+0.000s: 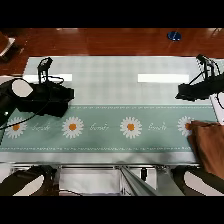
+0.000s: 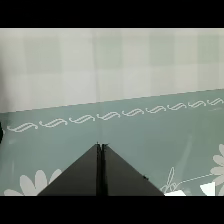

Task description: Fold the shirts.

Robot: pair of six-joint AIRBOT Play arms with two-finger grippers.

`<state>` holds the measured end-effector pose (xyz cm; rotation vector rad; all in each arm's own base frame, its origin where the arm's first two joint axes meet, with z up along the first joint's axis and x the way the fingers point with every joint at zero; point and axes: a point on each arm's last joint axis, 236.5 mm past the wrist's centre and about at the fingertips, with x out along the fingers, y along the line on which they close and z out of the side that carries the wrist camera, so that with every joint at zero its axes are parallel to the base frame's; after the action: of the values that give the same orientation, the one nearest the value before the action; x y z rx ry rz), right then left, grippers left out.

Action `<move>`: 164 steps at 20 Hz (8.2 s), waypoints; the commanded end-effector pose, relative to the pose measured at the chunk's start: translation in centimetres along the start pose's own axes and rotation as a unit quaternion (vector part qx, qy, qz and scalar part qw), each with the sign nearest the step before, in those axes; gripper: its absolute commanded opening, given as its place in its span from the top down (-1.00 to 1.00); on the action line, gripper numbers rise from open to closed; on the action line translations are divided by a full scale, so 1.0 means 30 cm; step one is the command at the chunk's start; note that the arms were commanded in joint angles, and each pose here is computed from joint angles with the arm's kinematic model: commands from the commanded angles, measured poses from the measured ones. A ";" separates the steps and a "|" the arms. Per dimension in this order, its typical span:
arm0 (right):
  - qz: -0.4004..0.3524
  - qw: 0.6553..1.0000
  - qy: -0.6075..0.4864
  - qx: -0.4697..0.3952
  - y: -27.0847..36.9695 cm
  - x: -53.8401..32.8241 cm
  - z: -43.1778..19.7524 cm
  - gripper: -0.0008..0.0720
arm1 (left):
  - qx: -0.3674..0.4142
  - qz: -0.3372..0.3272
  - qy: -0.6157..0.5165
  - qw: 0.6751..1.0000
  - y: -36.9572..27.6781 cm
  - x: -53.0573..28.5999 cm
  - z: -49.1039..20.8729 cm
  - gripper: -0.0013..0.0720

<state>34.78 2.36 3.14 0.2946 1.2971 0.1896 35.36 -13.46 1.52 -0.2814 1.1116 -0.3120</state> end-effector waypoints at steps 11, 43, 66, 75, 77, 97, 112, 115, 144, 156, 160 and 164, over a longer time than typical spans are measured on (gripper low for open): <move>0.026 1.000 -0.005 0.008 0.042 0.000 0.009 0.92 | 0.000 0.000 0.000 1.000 0.000 0.001 0.000 0.90; 0.045 0.997 0.028 0.051 0.055 0.053 -0.061 -0.15 | -0.103 0.210 0.176 0.956 0.716 0.081 -0.168 0.90; 0.044 0.977 -0.202 -0.044 0.229 -0.418 -0.050 -0.15 | 0.170 -0.134 -0.404 0.889 -0.590 -1.207 0.444 0.91; 0.017 0.974 -0.222 -0.036 0.190 -0.437 -0.030 -0.15 | 0.137 -0.225 -0.153 0.952 -0.772 -0.381 0.024 0.91; 0.018 0.972 -0.233 -0.028 0.189 -0.445 -0.014 -0.15 | 0.123 -0.197 -0.076 0.970 -0.731 -0.162 -0.099 0.91; -0.031 0.974 -0.097 0.201 -0.254 -0.018 -0.212 -0.15 | -0.163 -0.041 0.065 0.984 0.117 -0.017 -0.302 -0.42; 0.026 0.997 0.012 0.076 0.069 0.210 -0.399 -0.15 | -0.207 -0.122 0.118 0.964 -0.070 0.330 -0.255 -0.41; 0.032 0.997 0.040 0.059 0.117 0.227 -0.453 -0.15 | -0.201 -0.131 0.157 0.958 -0.088 0.358 -0.279 -0.02; 0.148 0.984 -0.007 -0.103 0.574 0.189 -0.233 0.92 | -0.135 -0.181 0.049 0.973 -0.111 0.158 0.035 0.90; -0.050 0.860 -0.474 -0.184 0.492 -1.338 0.150 0.92 | 0.120 -0.188 -0.478 0.849 -0.491 -1.335 0.591 0.90; -0.101 0.838 -0.511 -0.163 0.418 -1.485 -0.041 0.92 | 0.164 -0.061 -0.549 0.817 -0.469 -1.567 0.404 0.90; -0.116 0.840 -0.511 -0.139 0.366 -1.506 -0.180 0.92 | 0.182 -0.004 -0.563 0.806 -0.473 -1.668 0.214 0.90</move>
<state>21.22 1.20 47.36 -0.0460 0.2066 0.0558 23.52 -8.27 51.08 -0.1626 -0.1317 -0.3834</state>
